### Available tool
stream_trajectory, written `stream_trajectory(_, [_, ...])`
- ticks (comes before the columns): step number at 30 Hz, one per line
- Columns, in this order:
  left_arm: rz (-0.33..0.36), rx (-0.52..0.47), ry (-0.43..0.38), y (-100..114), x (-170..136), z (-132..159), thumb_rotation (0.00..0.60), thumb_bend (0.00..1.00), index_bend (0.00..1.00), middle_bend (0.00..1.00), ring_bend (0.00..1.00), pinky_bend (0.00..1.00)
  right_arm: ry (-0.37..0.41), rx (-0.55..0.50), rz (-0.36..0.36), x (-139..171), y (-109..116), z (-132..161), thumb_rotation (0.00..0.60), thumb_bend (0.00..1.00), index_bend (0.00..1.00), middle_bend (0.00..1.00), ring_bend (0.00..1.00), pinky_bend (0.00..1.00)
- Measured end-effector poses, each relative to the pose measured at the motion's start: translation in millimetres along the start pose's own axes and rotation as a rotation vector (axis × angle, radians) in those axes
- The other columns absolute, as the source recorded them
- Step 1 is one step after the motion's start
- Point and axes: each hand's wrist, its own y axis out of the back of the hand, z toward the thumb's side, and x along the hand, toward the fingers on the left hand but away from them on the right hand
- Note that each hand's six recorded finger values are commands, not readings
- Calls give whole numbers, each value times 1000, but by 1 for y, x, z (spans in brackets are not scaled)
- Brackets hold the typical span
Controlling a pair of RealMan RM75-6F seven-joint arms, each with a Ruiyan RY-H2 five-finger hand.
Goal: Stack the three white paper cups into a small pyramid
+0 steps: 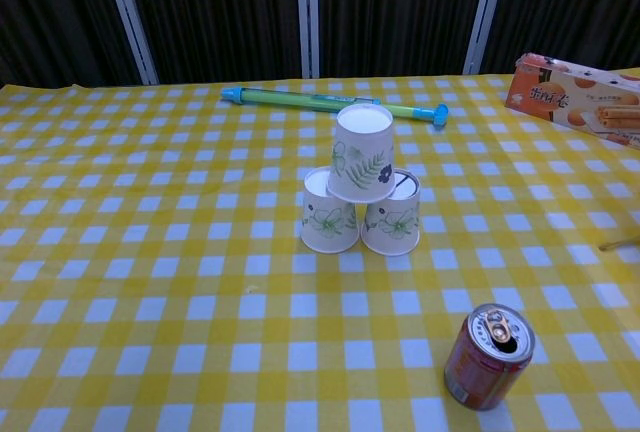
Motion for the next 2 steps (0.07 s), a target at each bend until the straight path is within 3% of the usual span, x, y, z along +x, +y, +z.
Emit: stream_trajectory(2, [-1,4,14,-2,-4,-5,600,84,0,0,0,0,-13,31,-23,16,2,-19,600,94,0,0,0,0])
